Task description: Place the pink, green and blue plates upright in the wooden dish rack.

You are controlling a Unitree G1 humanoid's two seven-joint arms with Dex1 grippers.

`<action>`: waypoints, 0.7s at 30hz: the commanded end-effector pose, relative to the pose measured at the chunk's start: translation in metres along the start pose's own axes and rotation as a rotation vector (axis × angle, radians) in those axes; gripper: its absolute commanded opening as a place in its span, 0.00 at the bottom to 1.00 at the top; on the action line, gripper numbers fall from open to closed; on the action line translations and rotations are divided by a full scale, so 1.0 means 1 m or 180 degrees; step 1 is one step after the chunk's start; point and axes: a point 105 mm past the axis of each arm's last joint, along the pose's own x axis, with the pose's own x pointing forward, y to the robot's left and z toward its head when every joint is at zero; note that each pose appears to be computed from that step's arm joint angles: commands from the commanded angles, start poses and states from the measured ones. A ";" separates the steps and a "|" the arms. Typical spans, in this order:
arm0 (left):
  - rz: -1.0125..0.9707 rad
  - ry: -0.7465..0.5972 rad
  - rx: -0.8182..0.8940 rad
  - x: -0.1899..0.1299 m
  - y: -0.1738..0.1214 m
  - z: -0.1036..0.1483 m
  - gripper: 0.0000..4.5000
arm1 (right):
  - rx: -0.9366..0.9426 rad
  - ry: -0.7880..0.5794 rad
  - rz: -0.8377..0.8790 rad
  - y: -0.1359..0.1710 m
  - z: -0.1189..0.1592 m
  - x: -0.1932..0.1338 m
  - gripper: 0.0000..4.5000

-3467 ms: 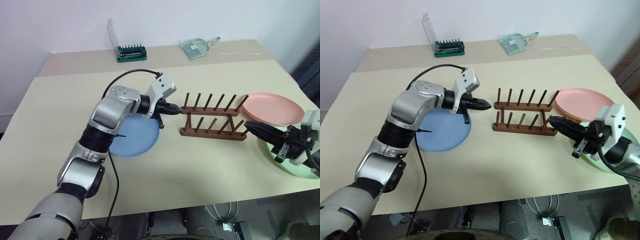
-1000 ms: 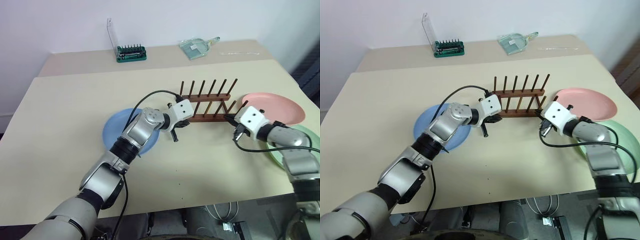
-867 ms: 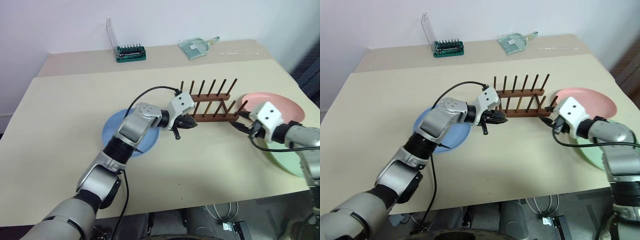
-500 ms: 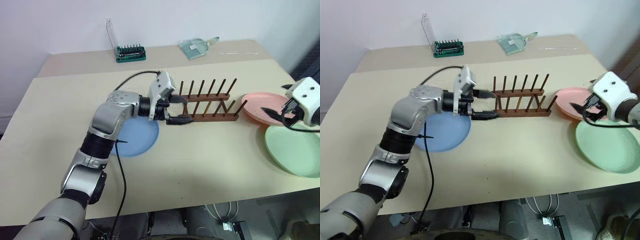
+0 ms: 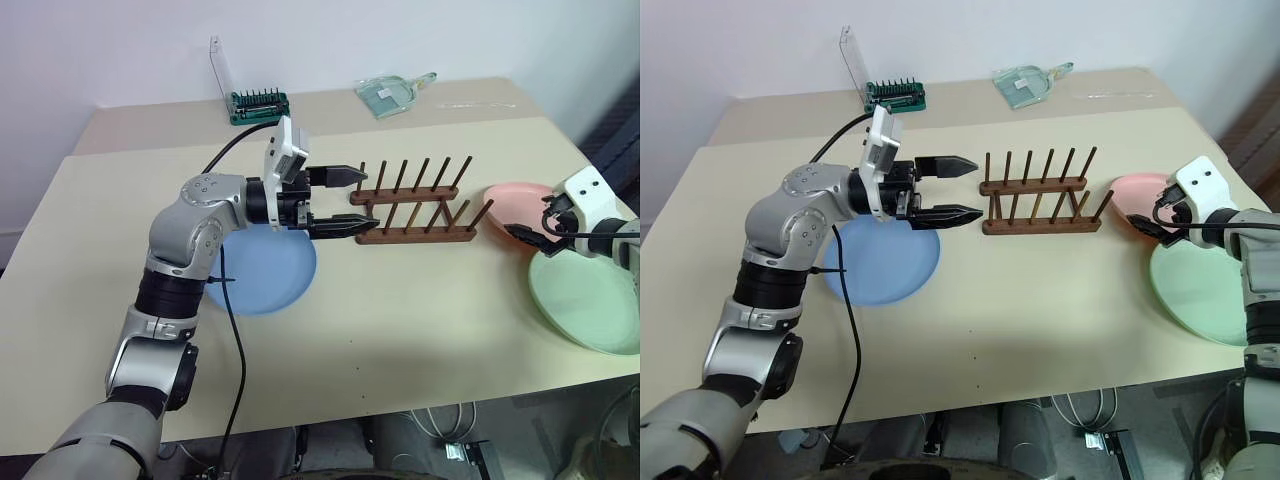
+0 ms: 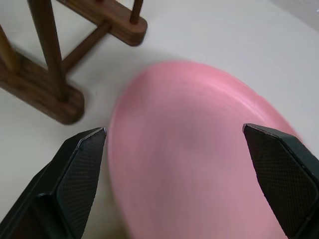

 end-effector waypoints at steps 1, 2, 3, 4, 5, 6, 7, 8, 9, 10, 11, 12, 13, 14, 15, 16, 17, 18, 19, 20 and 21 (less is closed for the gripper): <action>0.0024 -0.0087 0.0170 -0.001 -0.002 0.012 1.00 | -0.0078 0.0093 0.0087 -0.003 0.000 -0.004 0.89; 0.0032 -0.0083 0.0178 -0.001 -0.002 0.011 1.00 | -0.0087 0.0161 0.0114 -0.002 -0.005 -0.004 0.80; 0.0035 -0.0075 0.0184 -0.001 -0.002 0.011 1.00 | -0.0104 0.0233 0.0149 -0.001 -0.009 -0.004 0.71; 0.0038 -0.0074 0.0188 -0.001 -0.002 0.011 1.00 | -0.0130 0.0304 0.0191 0.000 -0.013 -0.004 0.59; 0.0043 -0.0080 0.0188 -0.001 -0.001 0.012 1.00 | -0.0223 0.0387 0.0179 0.000 -0.018 -0.005 0.47; 0.0045 -0.0081 0.0190 -0.001 -0.001 0.012 1.00 | -0.0334 0.0460 0.0144 -0.002 -0.021 -0.006 0.36; 0.0045 -0.0081 0.0195 -0.001 -0.001 0.013 1.00 | -0.0337 0.0472 0.0162 -0.002 -0.021 -0.007 0.24; 0.0046 -0.0081 0.0189 -0.001 0.000 0.013 1.00 | -0.0308 0.0427 0.0182 -0.002 -0.018 -0.007 0.12; 0.0058 -0.0084 0.0185 -0.001 0.001 0.014 1.00 | -0.0295 0.0374 0.0154 -0.003 -0.014 -0.007 0.01; 0.0075 -0.0083 0.0194 -0.001 0.002 0.014 1.00 | -0.0300 0.0341 0.0118 -0.005 -0.011 -0.007 0.01; 0.0084 -0.0078 0.0203 0.000 0.002 0.014 1.00 | -0.0331 0.0331 0.0101 -0.006 -0.010 -0.007 0.01; 0.0088 -0.0074 0.0211 0.000 0.002 0.013 1.00 | -0.0353 0.0332 0.0094 -0.007 -0.009 -0.007 0.01; 0.0089 -0.0072 0.0216 0.000 0.002 0.013 1.00 | -0.0363 0.0334 0.0099 -0.007 -0.009 -0.007 0.01; 0.0087 -0.0073 0.0213 -0.001 0.002 0.013 1.00 | -0.0376 0.0320 0.0088 -0.007 -0.007 -0.008 0.01; 0.0106 -0.0069 0.0217 0.000 0.003 0.013 1.00 | -0.0364 0.0240 0.0046 -0.009 -0.001 -0.008 0.01; 0.0119 -0.0067 0.0221 0.000 0.004 0.013 1.00 | -0.0355 0.0181 0.0016 -0.011 0.004 -0.008 0.01; 0.0131 -0.0078 0.0221 0.000 0.005 0.014 1.00 | -0.0345 0.0034 -0.0121 -0.018 0.015 -0.008 0.01; 0.0138 -0.0089 0.0227 0.000 0.006 0.015 1.00 | -0.0275 -0.0233 -0.0274 -0.026 0.034 -0.009 0.01; 0.0139 -0.0097 0.0230 0.000 0.006 0.015 1.00 | -0.0221 -0.0414 -0.0374 -0.031 0.046 -0.011 0.01; 0.0142 -0.0108 0.0214 0.001 0.007 0.016 1.00 | -0.0128 -0.0595 -0.0492 -0.038 0.058 -0.013 0.01; 0.0143 -0.0114 0.0202 0.001 0.007 0.016 1.00 | -0.0066 -0.0691 -0.0552 -0.042 0.064 -0.014 0.01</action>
